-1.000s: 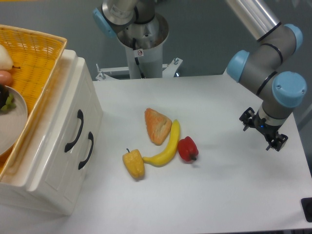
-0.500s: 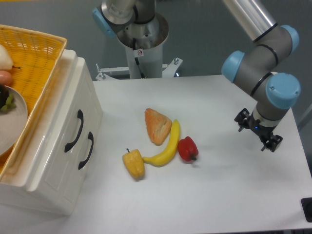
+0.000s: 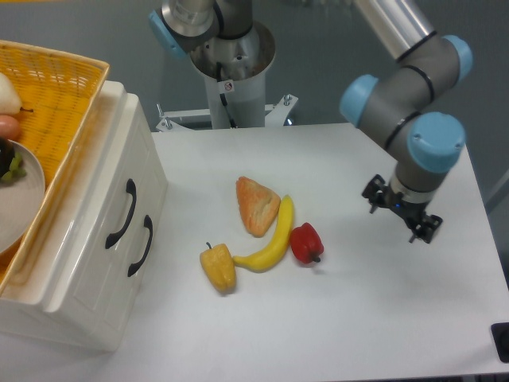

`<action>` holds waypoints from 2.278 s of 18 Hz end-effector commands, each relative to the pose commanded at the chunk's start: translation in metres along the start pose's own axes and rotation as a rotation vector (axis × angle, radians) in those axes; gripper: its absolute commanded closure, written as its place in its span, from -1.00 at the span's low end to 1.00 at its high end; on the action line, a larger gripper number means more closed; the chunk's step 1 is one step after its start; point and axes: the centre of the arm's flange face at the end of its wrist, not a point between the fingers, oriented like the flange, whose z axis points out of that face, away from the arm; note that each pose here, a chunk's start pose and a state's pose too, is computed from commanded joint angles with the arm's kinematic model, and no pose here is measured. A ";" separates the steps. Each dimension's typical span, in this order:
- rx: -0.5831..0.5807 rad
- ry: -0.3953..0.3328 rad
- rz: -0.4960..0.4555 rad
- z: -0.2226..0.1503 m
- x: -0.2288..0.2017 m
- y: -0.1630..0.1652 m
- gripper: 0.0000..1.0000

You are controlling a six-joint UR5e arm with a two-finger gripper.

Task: Slide the top white drawer open
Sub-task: 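Move the gripper over the fruit toward the upper drawer's black handle, then lower the gripper onto the upper drawer handle and close on it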

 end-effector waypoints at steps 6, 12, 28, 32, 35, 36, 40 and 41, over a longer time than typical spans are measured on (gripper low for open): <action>0.086 0.078 -0.169 -0.042 0.063 -0.058 -1.00; 0.167 0.160 -0.303 -0.067 0.116 -0.109 -1.00; 0.316 0.390 -0.348 -0.092 0.199 -0.177 -1.00; 0.312 0.404 -0.351 -0.092 0.210 -0.186 -1.00; 0.316 0.402 -0.367 -0.093 0.214 -0.190 -1.00; 0.317 0.402 -0.368 -0.094 0.216 -0.193 -1.00; 0.309 0.409 -0.389 -0.092 0.221 -0.198 -1.00; 0.306 0.411 -0.396 -0.091 0.221 -0.198 -1.00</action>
